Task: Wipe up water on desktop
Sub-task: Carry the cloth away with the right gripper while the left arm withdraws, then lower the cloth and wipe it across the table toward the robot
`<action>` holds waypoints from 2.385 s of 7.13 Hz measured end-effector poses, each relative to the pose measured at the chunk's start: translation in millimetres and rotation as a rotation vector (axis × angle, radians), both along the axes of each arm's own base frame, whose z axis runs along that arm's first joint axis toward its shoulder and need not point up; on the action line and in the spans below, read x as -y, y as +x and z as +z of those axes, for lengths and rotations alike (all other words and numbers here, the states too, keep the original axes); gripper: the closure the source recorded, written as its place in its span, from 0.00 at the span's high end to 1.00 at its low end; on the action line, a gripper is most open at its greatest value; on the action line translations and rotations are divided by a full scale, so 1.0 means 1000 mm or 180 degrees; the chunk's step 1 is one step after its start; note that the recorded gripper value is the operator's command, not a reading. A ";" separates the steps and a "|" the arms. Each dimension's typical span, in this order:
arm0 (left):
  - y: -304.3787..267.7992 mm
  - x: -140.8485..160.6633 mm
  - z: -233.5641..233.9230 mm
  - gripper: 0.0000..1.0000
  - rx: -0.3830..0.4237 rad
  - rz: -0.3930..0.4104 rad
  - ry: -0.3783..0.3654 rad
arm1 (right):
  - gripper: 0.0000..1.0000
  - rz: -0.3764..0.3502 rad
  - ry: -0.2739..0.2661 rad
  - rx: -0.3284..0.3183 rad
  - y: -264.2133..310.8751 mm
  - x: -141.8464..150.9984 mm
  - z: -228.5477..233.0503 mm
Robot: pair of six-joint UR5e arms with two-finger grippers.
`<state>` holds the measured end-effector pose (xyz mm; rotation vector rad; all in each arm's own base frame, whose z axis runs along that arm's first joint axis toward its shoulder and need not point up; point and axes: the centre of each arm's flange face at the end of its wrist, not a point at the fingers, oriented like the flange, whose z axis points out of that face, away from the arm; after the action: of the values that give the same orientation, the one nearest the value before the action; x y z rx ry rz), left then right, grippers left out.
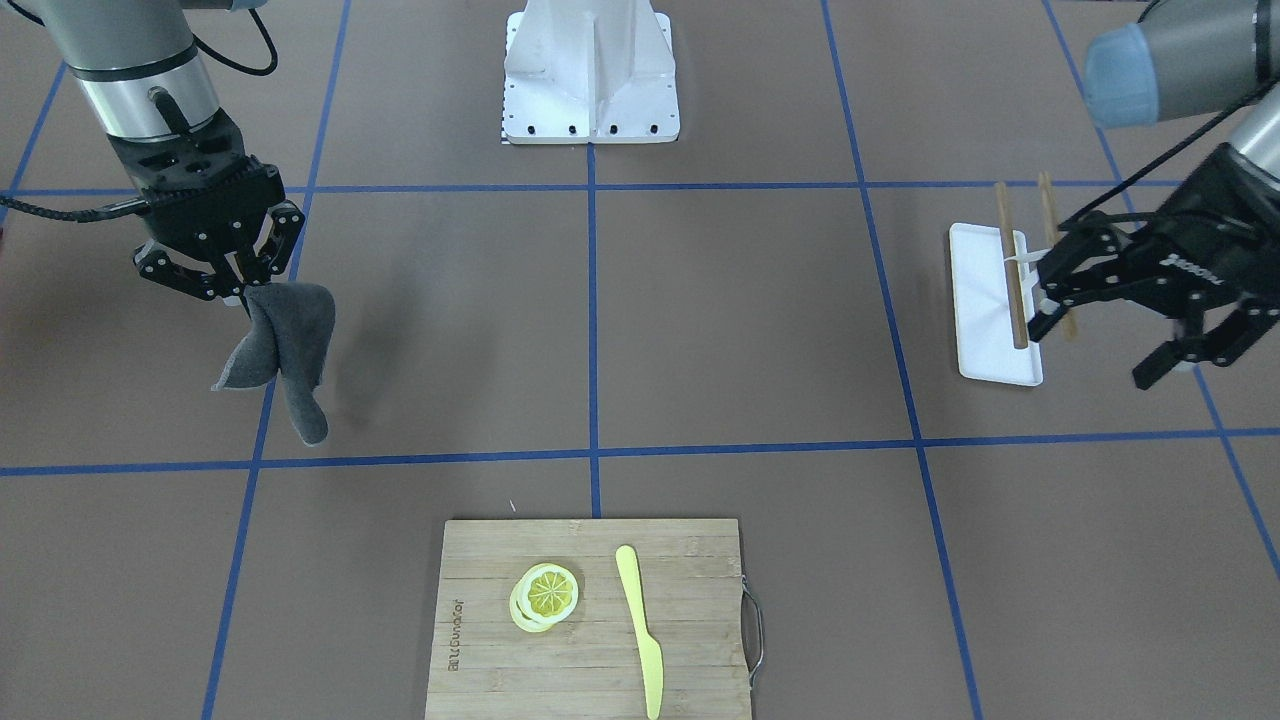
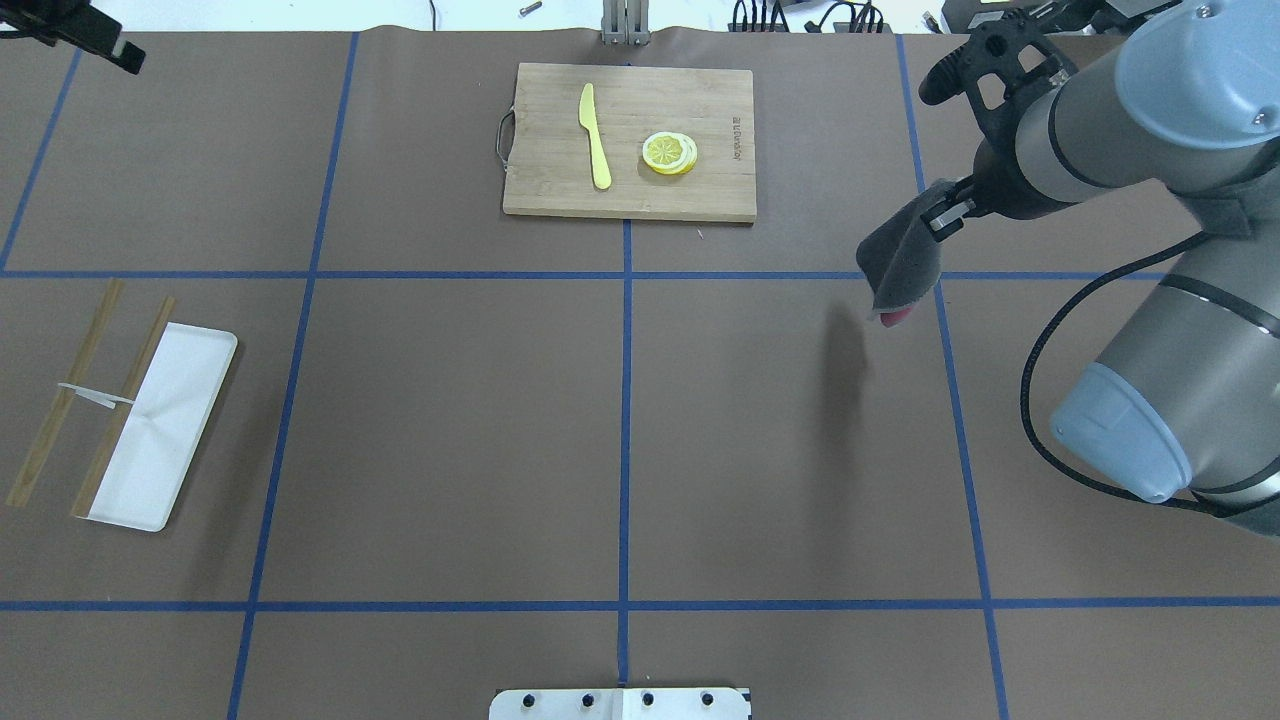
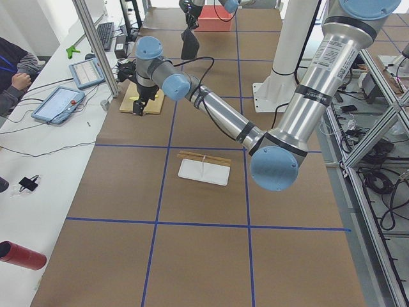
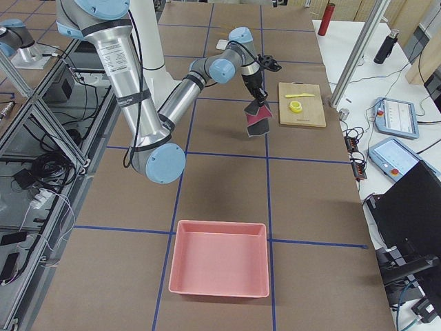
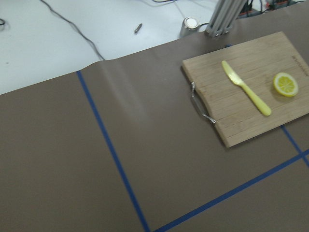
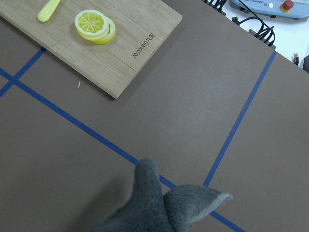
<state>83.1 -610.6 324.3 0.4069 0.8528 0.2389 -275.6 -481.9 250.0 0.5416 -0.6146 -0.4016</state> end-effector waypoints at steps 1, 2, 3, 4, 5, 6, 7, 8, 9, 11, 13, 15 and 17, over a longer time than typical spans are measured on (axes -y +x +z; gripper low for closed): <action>-0.038 0.002 0.031 0.98 0.0184 0.0050 -0.0125 | 0.00 0.0008 -0.0027 -0.0011 0.000 0.000 0.001; -0.076 -0.005 0.079 0.98 0.0321 0.0104 -0.0273 | 0.00 0.0008 -0.0036 -0.0015 0.000 0.000 0.001; -0.099 -0.018 0.134 0.98 0.0378 0.0126 -0.0546 | 0.00 0.0008 -0.0040 -0.0017 0.000 0.000 0.002; -0.114 -0.037 0.186 0.98 0.0394 0.0108 -0.0857 | 0.00 0.0007 -0.0040 -0.0016 0.000 0.000 0.002; -0.127 -0.056 0.225 0.98 0.0412 0.0049 -0.1061 | 0.00 0.0003 -0.0040 -0.0017 -0.001 0.000 0.002; -0.135 -0.077 0.255 0.98 0.0405 -0.0053 -0.1272 | 0.00 -0.0012 -0.0044 -0.0017 -0.003 -0.002 0.002; -0.140 -0.102 0.275 0.98 0.0383 -0.0171 -0.1451 | 0.00 -0.0032 -0.0061 -0.0012 -0.009 -0.005 0.002; -0.141 -0.129 0.286 0.98 0.0366 -0.0234 -0.1523 | 0.00 -0.0039 -0.0122 0.0009 -0.018 -0.012 0.003; -0.142 -0.147 0.293 0.98 0.0358 -0.0257 -0.1547 | 0.00 -0.0064 -0.0235 -0.0009 -0.029 -0.022 0.006; -0.141 -0.156 0.299 0.98 0.0358 -0.0262 -0.1565 | 0.00 -0.0234 -0.0605 -0.0390 -0.044 -0.067 0.011; -0.141 -0.156 0.299 0.98 0.0358 -0.0262 -0.1562 | 0.00 -0.0377 -0.0901 -0.0914 -0.051 -0.106 0.035; -0.141 -0.156 0.298 0.98 0.0357 -0.0262 -0.1553 | 0.00 -0.0430 -0.1013 -0.1149 -0.050 -0.124 0.063; -0.141 -0.155 0.296 0.98 0.0357 -0.0262 -0.1541 | 0.00 -0.0365 -0.1083 -0.1359 -0.073 -0.155 0.086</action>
<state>-57.7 -455.3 620.3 -0.0247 0.7523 -0.0250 -348.3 -327.2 336.4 0.0874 -0.2910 -0.4918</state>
